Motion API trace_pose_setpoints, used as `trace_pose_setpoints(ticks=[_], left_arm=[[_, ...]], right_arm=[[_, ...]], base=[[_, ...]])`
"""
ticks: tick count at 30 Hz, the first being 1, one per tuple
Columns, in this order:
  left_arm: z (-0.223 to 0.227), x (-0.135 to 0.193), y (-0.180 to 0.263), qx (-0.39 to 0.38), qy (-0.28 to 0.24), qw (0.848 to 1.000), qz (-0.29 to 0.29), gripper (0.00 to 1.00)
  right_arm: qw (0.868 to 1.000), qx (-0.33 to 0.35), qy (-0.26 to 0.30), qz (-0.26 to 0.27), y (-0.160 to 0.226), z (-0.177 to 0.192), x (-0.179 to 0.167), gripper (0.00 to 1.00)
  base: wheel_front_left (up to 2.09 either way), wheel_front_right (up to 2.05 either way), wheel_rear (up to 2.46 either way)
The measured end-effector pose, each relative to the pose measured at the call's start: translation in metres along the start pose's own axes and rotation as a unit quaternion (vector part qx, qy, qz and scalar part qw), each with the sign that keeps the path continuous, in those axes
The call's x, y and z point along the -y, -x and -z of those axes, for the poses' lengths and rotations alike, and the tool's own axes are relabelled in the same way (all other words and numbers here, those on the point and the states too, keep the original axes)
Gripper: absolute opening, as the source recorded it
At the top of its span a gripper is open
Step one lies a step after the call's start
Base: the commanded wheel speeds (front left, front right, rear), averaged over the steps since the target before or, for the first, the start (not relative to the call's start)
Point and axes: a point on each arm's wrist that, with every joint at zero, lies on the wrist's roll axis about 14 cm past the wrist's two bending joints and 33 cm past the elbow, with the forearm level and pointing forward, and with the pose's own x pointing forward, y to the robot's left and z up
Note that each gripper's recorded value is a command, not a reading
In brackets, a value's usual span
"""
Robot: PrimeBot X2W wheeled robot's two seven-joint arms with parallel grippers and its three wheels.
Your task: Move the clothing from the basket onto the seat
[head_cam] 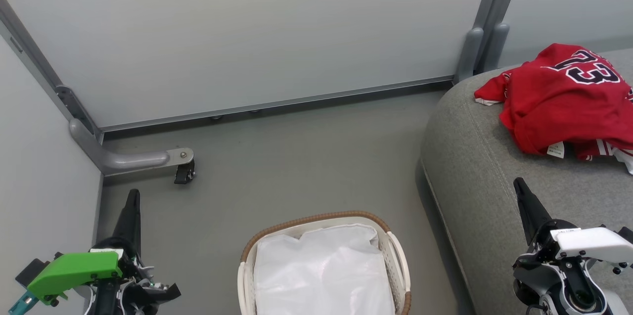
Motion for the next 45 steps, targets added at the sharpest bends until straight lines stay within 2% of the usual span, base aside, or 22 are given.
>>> trace_pose_setpoints(ticks=[45], left_arm=[[0.0, 0.0001, 0.0, 0.0, 0.0, 1.0, 0.0, 0.0]], right_arm=[[1.0, 0.0, 0.0, 0.0, 0.0, 0.0, -0.0001, 0.0]], base=[[0.0, 0.0, 0.0]])
